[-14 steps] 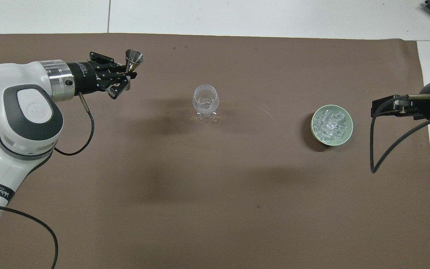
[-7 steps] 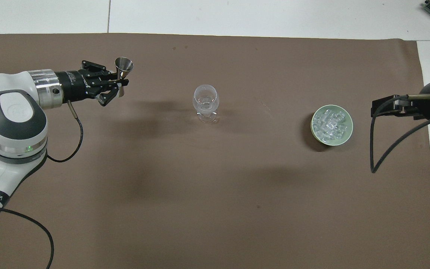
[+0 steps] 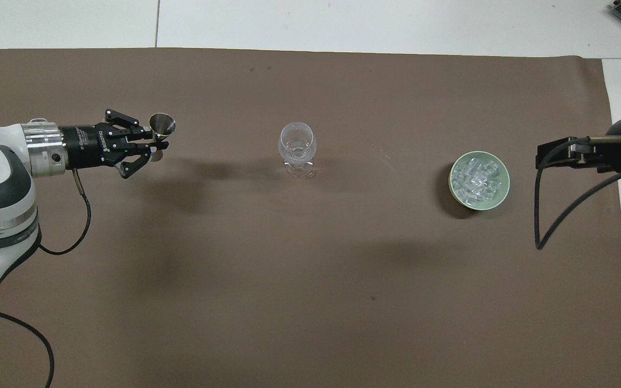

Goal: Pour wine and add ice with both arms
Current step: 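Lower the cup onto the table at its starting spot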

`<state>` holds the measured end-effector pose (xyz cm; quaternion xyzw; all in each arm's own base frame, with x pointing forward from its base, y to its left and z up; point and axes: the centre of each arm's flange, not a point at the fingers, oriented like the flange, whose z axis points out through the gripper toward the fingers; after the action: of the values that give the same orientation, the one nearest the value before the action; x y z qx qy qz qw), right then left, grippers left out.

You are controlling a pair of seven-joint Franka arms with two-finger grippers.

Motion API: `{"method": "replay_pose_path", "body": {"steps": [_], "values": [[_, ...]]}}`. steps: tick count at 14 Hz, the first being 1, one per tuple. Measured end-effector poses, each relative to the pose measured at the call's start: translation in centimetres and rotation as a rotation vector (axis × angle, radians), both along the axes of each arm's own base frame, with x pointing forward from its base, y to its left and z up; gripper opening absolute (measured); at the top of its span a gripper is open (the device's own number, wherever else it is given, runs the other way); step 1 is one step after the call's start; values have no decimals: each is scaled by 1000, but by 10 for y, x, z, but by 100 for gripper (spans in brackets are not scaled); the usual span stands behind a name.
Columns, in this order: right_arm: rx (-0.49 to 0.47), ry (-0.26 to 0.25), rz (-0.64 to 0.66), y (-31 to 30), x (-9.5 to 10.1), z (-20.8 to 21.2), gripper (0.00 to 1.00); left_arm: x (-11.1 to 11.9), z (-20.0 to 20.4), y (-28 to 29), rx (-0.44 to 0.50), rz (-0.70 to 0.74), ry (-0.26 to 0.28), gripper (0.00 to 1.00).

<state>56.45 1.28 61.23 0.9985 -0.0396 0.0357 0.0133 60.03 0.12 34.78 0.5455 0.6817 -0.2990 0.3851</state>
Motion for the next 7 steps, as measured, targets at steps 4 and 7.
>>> {"method": "replay_pose_path", "body": {"steps": [4,7], "values": [[0,0,0,0,0,0,100,-15,-33,43,-80,-29,-59,22],[0,0,0,0,0,0,100,-16,-57,57,-131,13,-50,22]]}}
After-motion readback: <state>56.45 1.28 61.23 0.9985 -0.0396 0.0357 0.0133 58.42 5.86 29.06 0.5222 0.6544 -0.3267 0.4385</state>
